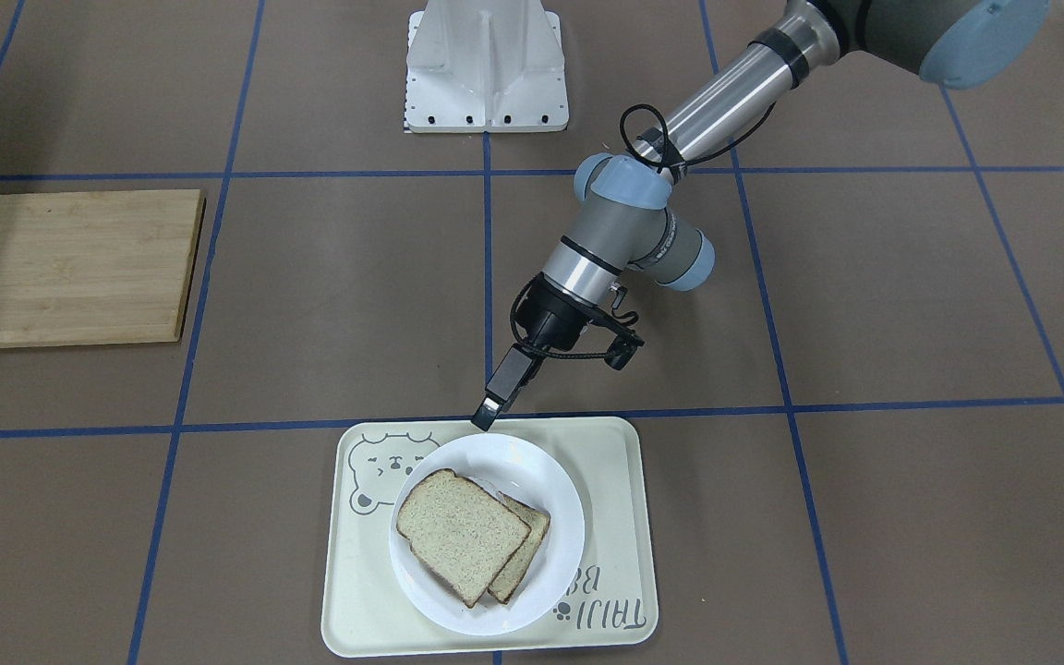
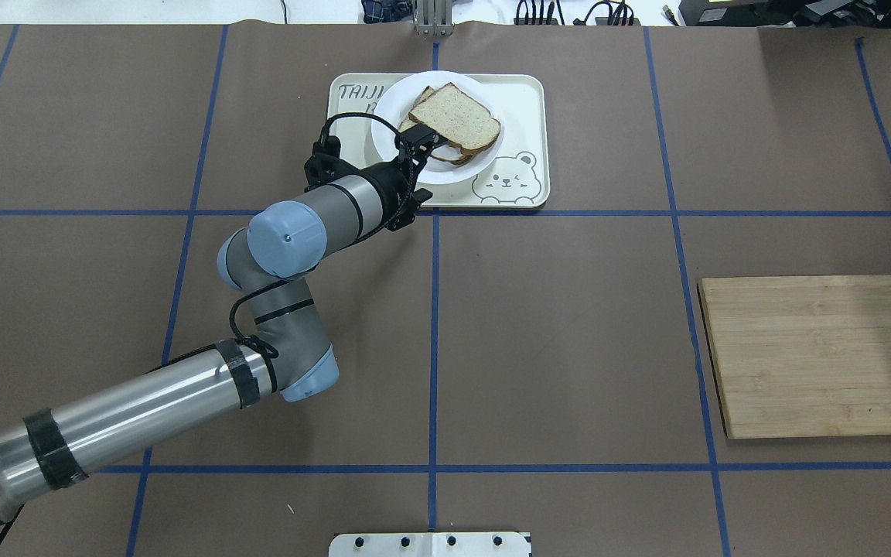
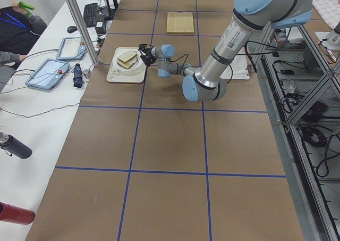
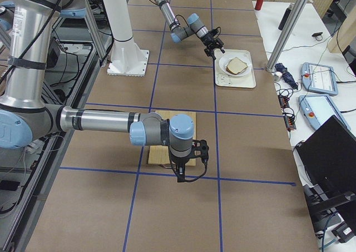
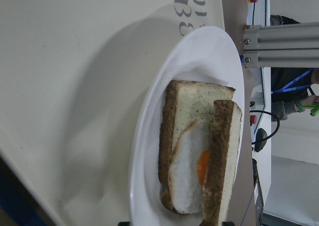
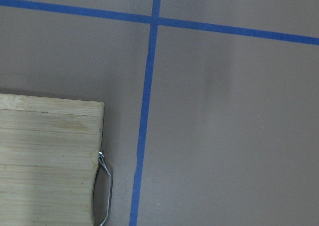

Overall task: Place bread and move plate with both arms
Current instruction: 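Open the left gripper and release the plate on the tray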

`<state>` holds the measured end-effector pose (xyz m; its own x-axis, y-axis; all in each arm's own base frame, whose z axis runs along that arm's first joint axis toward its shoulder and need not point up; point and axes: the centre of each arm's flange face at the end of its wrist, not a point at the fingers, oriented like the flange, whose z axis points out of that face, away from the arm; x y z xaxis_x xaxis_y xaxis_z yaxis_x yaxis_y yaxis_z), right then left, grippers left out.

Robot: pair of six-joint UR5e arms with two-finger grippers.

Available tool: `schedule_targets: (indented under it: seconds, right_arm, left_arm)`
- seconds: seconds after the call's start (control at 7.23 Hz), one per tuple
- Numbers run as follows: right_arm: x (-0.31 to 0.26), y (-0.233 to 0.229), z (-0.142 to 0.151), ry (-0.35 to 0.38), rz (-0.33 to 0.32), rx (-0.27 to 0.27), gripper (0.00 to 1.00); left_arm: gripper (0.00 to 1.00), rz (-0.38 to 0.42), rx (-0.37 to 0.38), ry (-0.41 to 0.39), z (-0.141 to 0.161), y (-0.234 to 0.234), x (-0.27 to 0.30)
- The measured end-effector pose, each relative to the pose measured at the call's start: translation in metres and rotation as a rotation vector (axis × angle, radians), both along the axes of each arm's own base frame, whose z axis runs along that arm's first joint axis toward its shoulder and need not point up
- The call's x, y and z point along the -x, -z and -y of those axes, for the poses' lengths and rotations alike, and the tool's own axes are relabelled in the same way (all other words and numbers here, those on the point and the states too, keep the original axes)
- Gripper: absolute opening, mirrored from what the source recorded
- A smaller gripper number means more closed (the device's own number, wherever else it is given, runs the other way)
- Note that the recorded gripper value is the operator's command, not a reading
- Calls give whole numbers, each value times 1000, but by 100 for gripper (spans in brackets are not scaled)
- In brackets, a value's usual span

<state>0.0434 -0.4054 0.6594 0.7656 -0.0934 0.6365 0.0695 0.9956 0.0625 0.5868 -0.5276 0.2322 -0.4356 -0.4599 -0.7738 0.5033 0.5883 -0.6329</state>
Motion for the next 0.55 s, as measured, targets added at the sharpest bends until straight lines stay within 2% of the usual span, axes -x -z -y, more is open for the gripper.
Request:
schedule_targets:
  seconds: [0.28,0.41,0.55]
  right_arm:
    - [0,0,0,0,0,0,100]
    - [0,0,0,1,-1,-1,100]
    - [0,0,0,2,-2,-2,100]
  left_arm:
    - [98,78,-87,-71,-26,31,31]
    - [98,171,-157,-129,-42,46,46]
    - [98,323,-243,-179,-55,62,59]
